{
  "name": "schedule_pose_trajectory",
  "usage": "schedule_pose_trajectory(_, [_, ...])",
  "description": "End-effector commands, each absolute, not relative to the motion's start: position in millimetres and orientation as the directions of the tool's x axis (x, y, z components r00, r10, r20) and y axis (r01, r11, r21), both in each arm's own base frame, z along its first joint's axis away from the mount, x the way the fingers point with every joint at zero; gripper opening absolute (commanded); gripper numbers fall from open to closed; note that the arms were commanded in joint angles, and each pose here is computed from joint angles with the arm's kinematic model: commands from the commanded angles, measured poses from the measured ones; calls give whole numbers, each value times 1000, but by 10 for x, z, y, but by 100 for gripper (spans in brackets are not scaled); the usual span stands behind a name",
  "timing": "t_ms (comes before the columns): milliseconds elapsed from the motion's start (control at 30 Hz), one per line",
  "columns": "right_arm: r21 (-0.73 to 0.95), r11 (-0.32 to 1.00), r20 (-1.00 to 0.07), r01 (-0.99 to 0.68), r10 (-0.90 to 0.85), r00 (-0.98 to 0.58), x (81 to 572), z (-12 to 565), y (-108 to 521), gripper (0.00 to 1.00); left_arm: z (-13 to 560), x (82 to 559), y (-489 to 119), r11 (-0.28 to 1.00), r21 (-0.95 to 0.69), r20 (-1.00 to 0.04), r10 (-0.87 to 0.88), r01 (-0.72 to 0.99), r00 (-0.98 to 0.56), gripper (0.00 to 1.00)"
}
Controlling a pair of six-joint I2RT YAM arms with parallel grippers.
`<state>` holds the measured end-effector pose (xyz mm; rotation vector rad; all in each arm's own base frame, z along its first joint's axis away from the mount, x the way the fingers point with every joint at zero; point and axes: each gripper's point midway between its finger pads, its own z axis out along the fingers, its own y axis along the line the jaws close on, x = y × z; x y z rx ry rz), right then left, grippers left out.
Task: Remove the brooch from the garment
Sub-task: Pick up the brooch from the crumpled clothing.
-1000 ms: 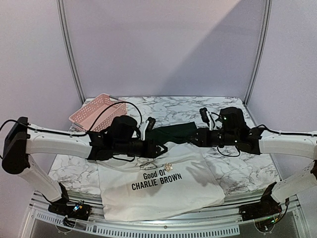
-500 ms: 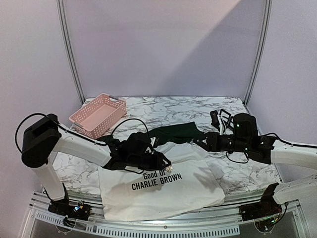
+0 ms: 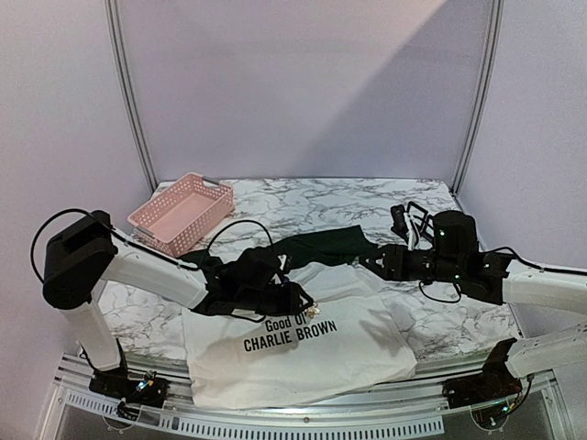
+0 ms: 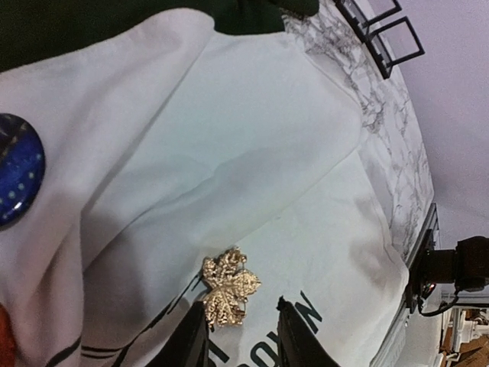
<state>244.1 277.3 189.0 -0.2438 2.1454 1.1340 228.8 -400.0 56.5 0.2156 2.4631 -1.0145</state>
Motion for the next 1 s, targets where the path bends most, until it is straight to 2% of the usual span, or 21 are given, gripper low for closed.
schedule_pose_trajectory(0, [661, 598, -652, -454, 159, -741, 2481, 1923, 2779, 41, 346, 2186, -4004, 728, -604, -458, 15, 324, -889, 31])
schedule_pose_trajectory(67, [661, 597, -652, -454, 160, -741, 2483, 1929, 2781, 41, 322, 2177, -4011, 725, -608, -454, 19, 325, -891, 28])
schedule_pose_trajectory(500, [664, 601, -648, -445, 165, -744, 2473, 1902, 2760, 41, 271, 2158, -4072, 703, -640, -432, 6, 311, -902, 26])
schedule_pose_trajectory(700, [663, 602, -649, -444, 167, -742, 2467, 1908, 2748, 41, 222, 2162, -4072, 707, -641, -422, -1, 297, -907, 21])
schedule_pose_trajectory(867, [663, 605, -650, -441, 173, -740, 2462, 1916, 2729, 41, 219, 2165, -4097, 697, -655, -415, -10, 291, -910, 2])
schedule_pose_trajectory(967, [663, 603, -654, -444, 178, -735, 2457, 1944, 2719, 41, 241, 2155, -4119, 681, -672, -412, -15, 293, -911, 0])
